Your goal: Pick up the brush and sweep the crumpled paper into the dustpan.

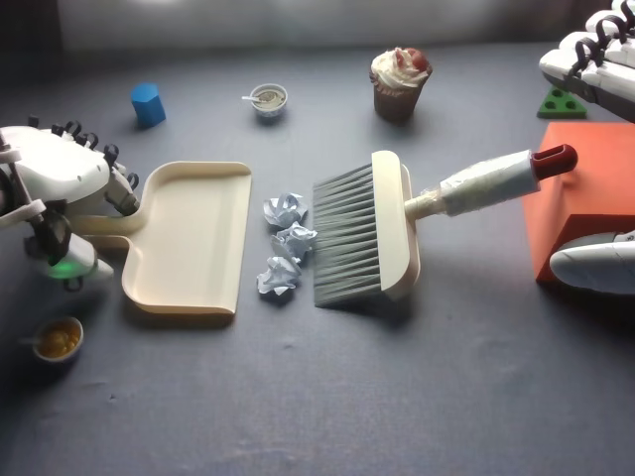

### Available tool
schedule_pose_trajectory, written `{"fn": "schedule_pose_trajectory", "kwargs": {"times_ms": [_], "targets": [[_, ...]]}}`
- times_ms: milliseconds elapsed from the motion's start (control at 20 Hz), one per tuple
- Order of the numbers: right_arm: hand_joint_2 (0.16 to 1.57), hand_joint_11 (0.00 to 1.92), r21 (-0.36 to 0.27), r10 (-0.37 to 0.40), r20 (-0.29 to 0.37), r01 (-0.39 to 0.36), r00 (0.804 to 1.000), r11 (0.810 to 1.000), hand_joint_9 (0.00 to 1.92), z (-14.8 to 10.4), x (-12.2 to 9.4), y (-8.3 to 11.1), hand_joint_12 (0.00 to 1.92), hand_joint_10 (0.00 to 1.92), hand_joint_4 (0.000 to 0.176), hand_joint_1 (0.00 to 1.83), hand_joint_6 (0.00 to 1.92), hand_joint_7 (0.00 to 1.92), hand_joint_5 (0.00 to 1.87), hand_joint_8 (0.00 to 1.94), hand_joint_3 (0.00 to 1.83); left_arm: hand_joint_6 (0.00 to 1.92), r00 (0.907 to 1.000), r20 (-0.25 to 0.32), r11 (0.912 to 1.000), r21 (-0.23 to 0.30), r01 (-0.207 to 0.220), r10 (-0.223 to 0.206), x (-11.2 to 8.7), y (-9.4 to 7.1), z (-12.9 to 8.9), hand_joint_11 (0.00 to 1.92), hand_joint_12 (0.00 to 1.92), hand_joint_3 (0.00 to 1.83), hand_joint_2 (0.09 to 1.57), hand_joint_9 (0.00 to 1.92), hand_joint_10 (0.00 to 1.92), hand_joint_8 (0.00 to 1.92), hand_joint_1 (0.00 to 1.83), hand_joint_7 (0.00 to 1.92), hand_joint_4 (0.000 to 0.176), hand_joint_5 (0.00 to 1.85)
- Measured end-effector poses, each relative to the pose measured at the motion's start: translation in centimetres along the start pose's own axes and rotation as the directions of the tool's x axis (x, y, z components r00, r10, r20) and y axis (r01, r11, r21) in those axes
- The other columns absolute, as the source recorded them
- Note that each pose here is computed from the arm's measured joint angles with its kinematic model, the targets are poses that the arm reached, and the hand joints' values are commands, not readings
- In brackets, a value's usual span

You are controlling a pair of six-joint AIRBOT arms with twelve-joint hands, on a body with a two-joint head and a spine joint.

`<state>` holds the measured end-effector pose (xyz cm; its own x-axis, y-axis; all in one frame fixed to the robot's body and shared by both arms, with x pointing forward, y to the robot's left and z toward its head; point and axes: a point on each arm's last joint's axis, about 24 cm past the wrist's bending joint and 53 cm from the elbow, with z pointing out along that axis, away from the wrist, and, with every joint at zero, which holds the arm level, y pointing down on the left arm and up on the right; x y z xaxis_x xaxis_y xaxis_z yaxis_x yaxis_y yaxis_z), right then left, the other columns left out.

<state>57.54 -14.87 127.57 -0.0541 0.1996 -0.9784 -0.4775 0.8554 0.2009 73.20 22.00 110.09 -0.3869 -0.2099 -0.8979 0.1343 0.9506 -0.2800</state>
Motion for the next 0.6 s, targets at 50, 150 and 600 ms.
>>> {"fn": "schedule_pose_trajectory", "kwargs": {"times_ms": [50,150,600], "targets": [[0.96,0.13,0.000,0.000,0.000,0.000,1.000,1.000,0.12,0.00,0.00,0.00,0.01,0.01,0.000,0.00,0.00,0.13,0.12,0.01,0.01,0.00,1.0000,0.000,1.0000,0.000,0.000,0.000,0.00,0.00,0.00,0.12,0.10,0.00,1.04,0.22,0.00,0.00,0.86,0.28,0.096,0.58],[0.95,0.13,0.001,0.000,0.004,0.000,1.000,1.000,0.13,0.00,-0.09,-0.03,0.01,0.01,0.000,0.00,0.01,0.14,0.13,0.01,0.00,0.00,1.0000,0.003,1.0000,-0.002,0.001,-0.001,-0.04,0.02,0.03,0.12,0.11,0.00,1.04,0.21,0.00,0.00,0.86,0.27,0.101,0.58],[0.98,0.12,0.004,0.001,0.024,-0.001,1.000,1.000,0.13,0.05,-0.35,0.01,0.00,0.00,0.000,0.00,0.01,0.15,0.16,0.00,0.01,0.00,0.9997,0.023,0.9998,-0.019,0.009,-0.009,-0.05,0.23,0.27,0.12,0.12,0.00,1.02,0.21,0.00,0.00,0.91,0.28,0.085,0.59]]}}
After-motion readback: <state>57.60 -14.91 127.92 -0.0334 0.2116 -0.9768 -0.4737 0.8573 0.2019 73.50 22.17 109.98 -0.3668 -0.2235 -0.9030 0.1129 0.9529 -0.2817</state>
